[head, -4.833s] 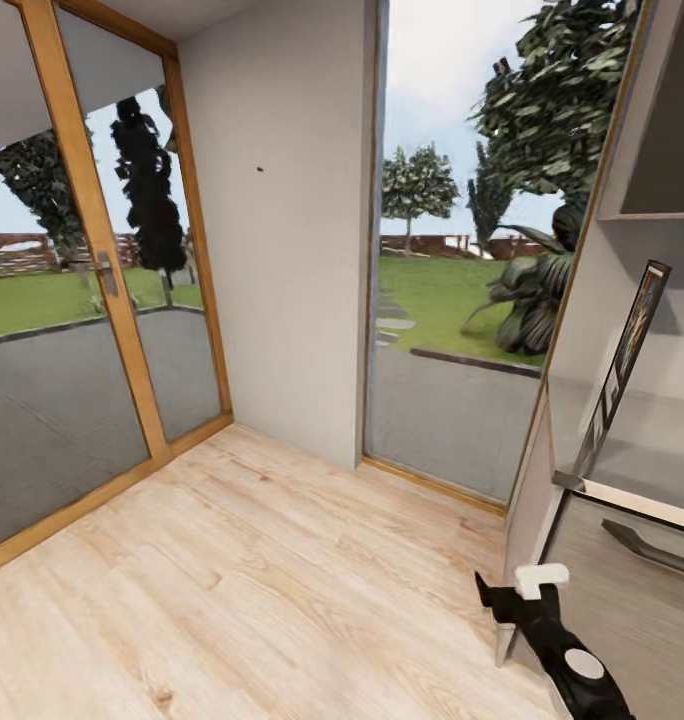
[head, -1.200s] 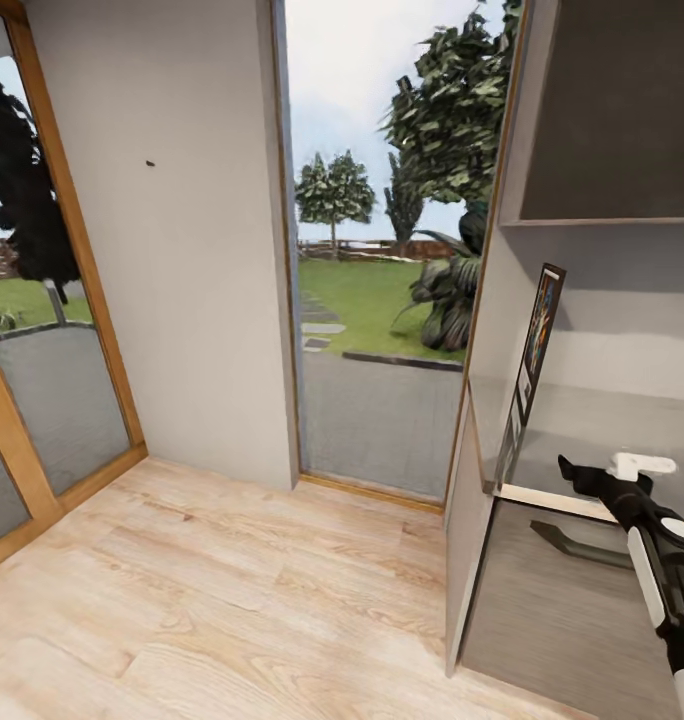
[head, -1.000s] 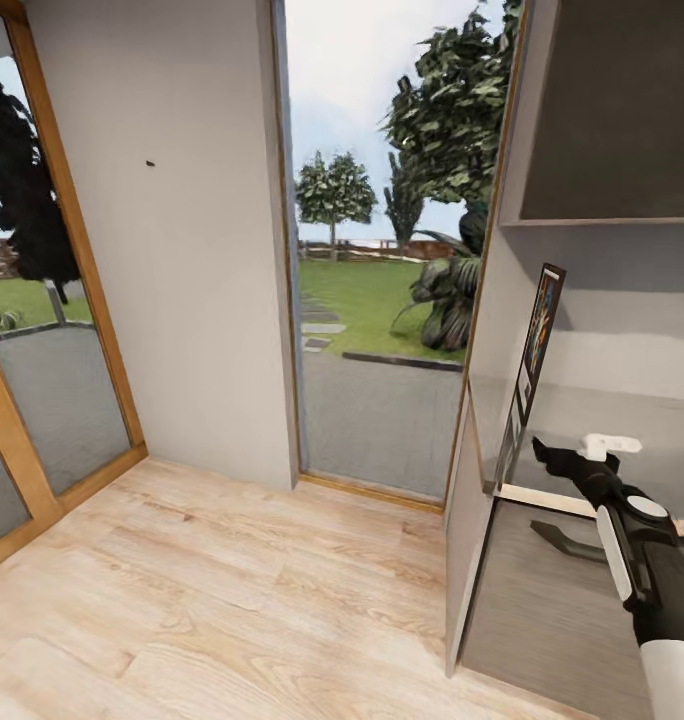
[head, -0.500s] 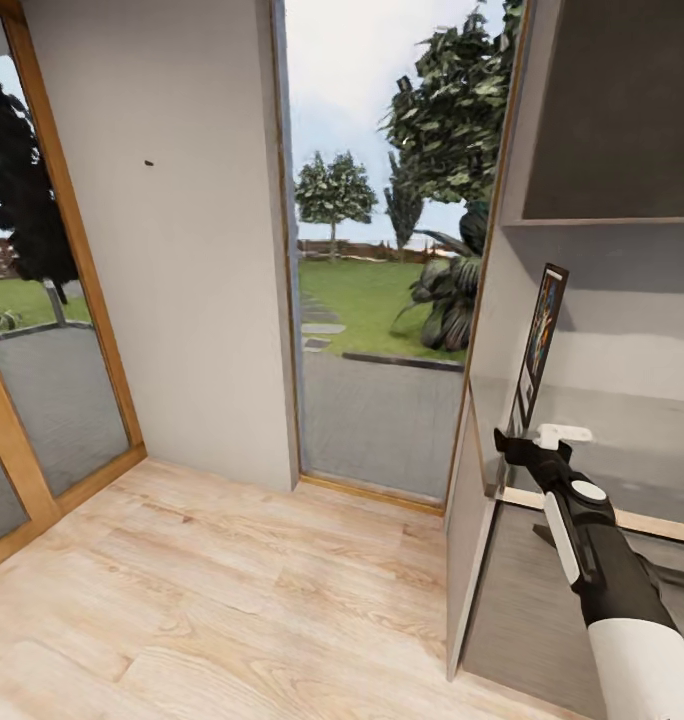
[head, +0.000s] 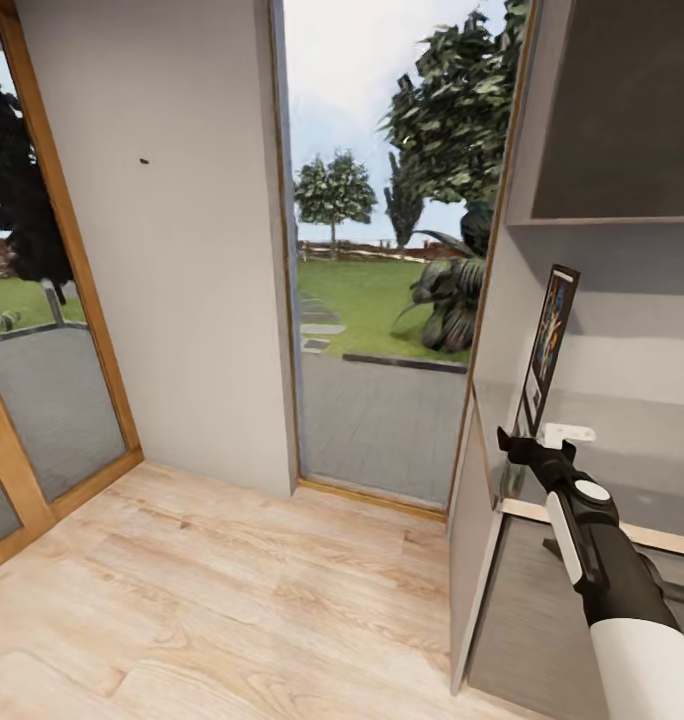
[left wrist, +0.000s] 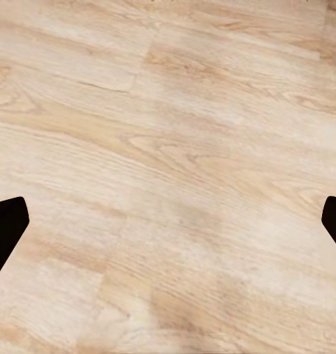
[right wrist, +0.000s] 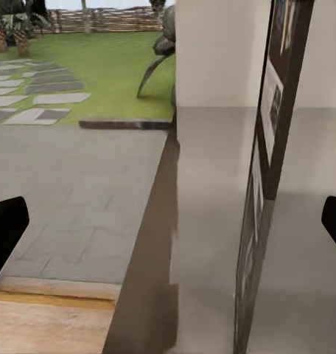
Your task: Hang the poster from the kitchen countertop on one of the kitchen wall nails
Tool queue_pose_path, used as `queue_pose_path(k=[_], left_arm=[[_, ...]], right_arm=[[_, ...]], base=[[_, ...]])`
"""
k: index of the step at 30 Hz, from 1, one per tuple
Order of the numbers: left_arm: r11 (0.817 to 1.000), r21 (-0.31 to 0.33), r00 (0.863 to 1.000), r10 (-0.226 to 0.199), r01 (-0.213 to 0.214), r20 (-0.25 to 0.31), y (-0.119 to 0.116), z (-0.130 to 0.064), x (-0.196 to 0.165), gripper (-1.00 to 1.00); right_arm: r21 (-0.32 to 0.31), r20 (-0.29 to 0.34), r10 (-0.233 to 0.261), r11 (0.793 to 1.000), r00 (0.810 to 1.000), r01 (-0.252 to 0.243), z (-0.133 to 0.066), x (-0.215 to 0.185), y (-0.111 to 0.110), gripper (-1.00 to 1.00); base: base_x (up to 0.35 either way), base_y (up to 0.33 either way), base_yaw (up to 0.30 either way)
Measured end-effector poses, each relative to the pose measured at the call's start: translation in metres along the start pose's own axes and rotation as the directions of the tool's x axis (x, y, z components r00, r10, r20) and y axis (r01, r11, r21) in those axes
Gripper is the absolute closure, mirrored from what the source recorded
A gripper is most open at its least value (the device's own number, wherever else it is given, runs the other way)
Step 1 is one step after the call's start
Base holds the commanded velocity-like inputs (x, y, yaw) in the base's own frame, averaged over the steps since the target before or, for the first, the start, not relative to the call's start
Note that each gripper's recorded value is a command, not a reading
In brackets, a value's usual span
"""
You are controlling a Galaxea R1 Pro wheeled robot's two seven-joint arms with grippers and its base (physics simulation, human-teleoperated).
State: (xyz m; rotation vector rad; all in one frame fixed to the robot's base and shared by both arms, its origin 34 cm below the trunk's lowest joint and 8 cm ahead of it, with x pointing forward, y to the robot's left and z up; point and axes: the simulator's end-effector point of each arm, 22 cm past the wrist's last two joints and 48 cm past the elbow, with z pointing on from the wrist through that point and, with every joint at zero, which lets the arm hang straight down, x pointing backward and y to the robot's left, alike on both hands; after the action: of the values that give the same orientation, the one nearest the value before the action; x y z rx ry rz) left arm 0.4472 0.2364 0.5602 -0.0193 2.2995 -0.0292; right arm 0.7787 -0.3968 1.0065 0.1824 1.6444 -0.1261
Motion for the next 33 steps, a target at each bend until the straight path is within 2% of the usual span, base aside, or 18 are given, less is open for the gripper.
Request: queue_pose_path(k=[4,15,33], left_arm=[[1.000,0.000,1.000,0.000,0.000,0.001,0.000,0.000,0.000,-1.00],[1.000,0.000,1.000,0.000,0.000,0.000,0.000,0.000,0.000,-1.00],[1.000,-0.001,1.000,0.001,-0.001,0.000,0.000,0.000,-0.001,-1.00]], right_arm=[[0.021,0.001,0.012,1.000,1.000,-0.012,-0.001,-0.001,-0.011,-1.00],[0.038,-0.007,0.017,0.999,1.000,-0.017,-0.001,0.004,-0.021,-1.00],[0.045,-0.011,0.016,0.999,1.000,-0.016,-0.001,0.007,-0.025,-1.00]], base=[[0.128,0.000,0.000],[0.123,-0.010,0.000],[0.111,-0.060,0.000]])
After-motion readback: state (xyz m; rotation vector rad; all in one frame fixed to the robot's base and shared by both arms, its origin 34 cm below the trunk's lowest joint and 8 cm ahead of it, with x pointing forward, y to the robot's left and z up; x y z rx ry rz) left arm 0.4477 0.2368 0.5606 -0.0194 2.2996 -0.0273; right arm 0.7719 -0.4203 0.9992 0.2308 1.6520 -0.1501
